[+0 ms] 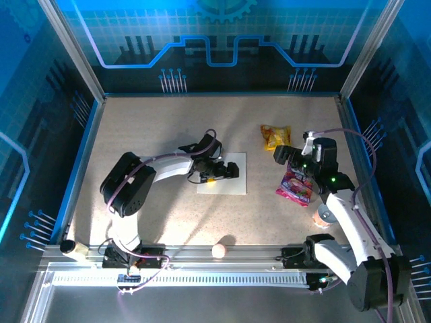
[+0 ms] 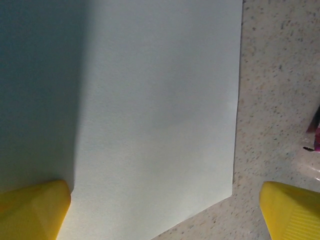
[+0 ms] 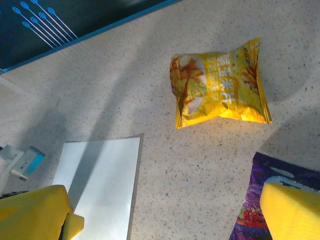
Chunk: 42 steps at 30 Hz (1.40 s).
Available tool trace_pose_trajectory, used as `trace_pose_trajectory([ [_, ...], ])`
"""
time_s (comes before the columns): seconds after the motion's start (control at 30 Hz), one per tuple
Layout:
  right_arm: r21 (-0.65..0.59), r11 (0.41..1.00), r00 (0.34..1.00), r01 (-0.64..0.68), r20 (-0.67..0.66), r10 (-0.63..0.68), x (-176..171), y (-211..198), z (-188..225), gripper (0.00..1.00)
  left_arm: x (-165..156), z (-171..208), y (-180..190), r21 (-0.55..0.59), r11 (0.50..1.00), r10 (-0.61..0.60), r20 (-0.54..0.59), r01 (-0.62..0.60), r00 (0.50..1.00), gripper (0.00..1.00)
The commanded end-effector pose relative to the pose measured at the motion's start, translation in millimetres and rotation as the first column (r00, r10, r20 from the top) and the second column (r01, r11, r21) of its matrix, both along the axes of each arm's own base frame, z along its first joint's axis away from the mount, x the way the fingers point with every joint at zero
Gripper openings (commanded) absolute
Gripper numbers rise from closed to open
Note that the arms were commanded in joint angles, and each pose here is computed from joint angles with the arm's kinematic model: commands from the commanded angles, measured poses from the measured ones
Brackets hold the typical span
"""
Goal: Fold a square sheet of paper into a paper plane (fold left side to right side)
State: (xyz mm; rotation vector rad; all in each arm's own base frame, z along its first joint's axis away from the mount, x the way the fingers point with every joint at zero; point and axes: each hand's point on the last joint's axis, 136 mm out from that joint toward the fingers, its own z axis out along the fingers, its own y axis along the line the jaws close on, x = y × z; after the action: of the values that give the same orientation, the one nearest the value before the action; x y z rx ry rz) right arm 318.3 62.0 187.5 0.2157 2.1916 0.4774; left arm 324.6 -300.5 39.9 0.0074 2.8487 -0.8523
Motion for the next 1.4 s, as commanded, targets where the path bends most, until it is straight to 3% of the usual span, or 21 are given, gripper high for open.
trace_pose_trajectory([
  [0.0,0.005,1.000,0.999,-0.021,-0.046,0.022,-1,8,-5,0.99,-3,3,-5,-0.013,1.000,0.009,-0.030,-0.009,1.000,0.98],
  [0.23,-0.042,0.994,0.984,-0.104,-0.151,0.097,6,27,-19,0.99,-3,40,24,-0.004,0.998,0.070,0.069,-0.070,0.995,0.95],
  [0.57,-0.199,0.918,0.879,-0.344,-0.412,0.240,28,105,-75,0.99,-21,8,65,0.050,0.987,0.155,-0.024,-0.154,0.988,0.72],
  [0.73,-0.242,0.877,0.829,-0.415,-0.497,0.255,46,133,-108,0.99,-17,-2,65,0.070,0.983,0.173,-0.039,-0.170,0.984,0.69],
  [0.97,-0.241,0.864,0.792,-0.443,-0.556,0.251,68,149,-142,0.99,-8,-9,60,0.069,0.982,0.179,-0.058,-0.175,0.982,0.63],
  [1.37,-0.256,0.836,0.748,-0.485,-0.617,0.245,81,158,-180,0.99,-23,-27,68,0.112,0.976,0.199,-0.116,-0.187,0.973,0.62],
])
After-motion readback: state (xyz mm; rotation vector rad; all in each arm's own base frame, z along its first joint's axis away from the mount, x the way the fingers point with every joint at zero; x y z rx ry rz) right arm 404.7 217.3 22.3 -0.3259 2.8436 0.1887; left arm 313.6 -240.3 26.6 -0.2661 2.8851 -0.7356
